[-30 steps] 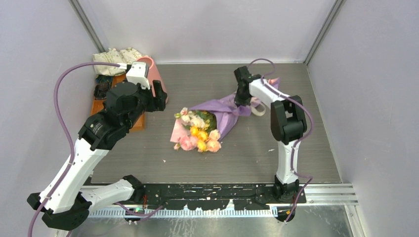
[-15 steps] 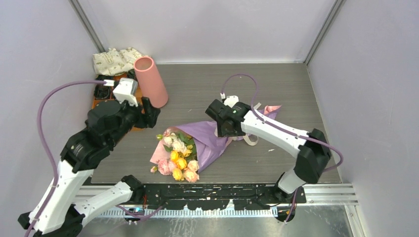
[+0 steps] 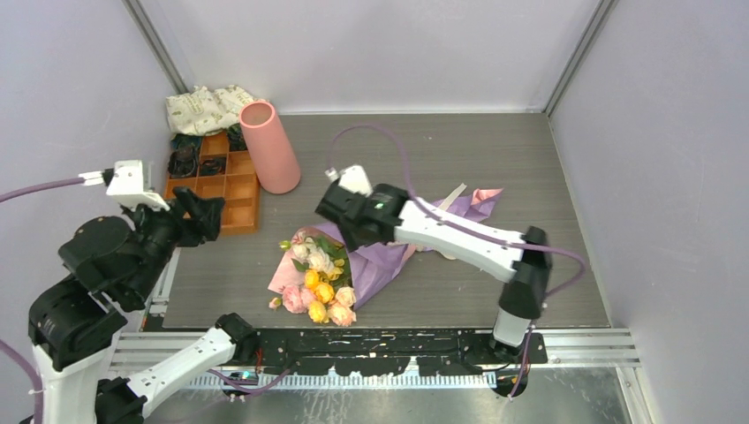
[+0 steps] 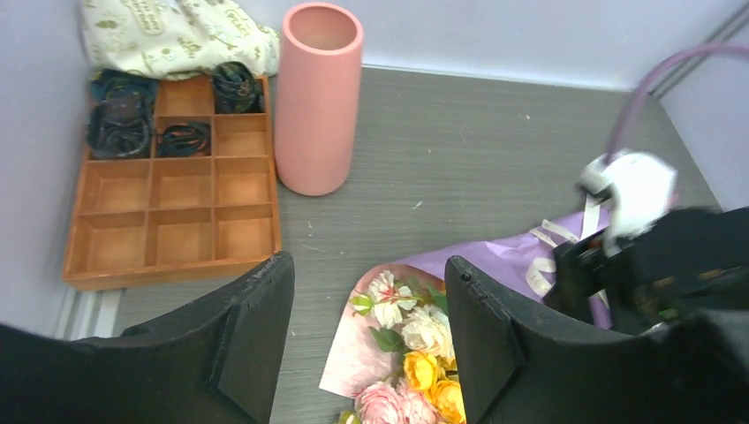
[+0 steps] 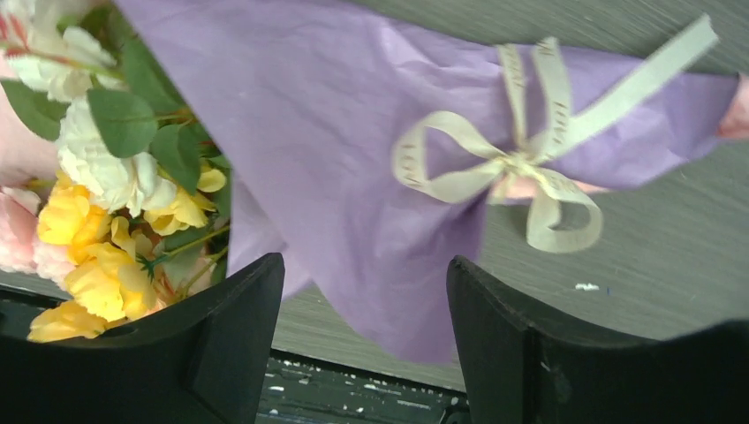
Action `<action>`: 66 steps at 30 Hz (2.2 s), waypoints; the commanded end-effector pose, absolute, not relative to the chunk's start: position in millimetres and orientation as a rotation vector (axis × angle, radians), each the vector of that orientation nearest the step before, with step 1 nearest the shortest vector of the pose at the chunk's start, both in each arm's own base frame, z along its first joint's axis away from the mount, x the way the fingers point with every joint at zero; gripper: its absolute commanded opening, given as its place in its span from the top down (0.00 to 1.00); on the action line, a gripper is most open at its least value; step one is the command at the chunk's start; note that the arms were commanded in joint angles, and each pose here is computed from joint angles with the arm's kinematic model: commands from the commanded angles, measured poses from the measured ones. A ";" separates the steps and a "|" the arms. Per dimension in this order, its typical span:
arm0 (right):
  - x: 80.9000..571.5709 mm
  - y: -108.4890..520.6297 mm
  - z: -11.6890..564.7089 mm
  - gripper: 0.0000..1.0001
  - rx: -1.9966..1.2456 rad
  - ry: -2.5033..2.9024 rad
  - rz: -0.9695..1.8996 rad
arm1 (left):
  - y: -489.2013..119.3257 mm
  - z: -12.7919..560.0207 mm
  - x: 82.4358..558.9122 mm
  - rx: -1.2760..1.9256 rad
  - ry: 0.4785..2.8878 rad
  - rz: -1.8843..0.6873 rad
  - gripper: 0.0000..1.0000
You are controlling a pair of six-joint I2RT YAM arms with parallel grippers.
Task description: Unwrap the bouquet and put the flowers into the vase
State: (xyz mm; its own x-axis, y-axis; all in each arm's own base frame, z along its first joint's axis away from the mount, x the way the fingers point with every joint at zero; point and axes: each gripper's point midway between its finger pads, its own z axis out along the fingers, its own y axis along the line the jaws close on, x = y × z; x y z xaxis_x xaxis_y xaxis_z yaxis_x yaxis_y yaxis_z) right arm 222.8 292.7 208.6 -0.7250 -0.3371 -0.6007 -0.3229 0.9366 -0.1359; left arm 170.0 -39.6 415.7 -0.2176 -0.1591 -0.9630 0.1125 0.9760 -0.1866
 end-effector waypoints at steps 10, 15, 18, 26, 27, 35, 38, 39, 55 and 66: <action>247.9 359.0 132.2 0.27 -0.853 2.381 -0.288 | -19.8 406.4 159.6 -0.092 1.796 -0.190 0.37; 271.5 359.3 115.0 0.47 -0.842 2.373 -0.381 | -20.2 402.5 161.3 -0.089 1.801 -0.180 0.37; 292.9 349.9 110.9 0.90 -0.781 2.396 -0.404 | -24.6 398.2 165.0 -0.078 1.811 -0.181 0.37; 354.2 322.6 129.0 0.99 -0.537 2.457 -0.297 | -44.3 389.4 180.3 -0.035 1.840 -0.199 0.37; 364.8 315.7 131.1 0.99 -0.489 2.470 -0.282 | -47.7 388.2 182.3 -0.027 1.843 -0.205 0.37; 449.9 261.5 128.8 0.99 -0.130 2.546 -0.191 | -79.5 373.1 203.7 0.048 1.879 -0.253 0.37; 476.4 254.0 134.8 0.91 -0.072 2.518 -0.122 | -94.2 364.0 213.0 0.079 1.901 -0.276 0.37; 483.6 253.3 140.5 0.85 -0.066 2.502 -0.091 | -99.4 360.9 215.4 0.090 1.911 -0.287 0.37; 506.1 33.1 193.4 0.50 0.538 2.371 -0.231 | -185.0 319.9 247.6 0.231 1.989 -0.451 0.39; 479.2 -28.1 72.6 0.52 0.727 2.593 -0.291 | -255.2 301.1 234.1 0.400 2.013 -0.465 0.39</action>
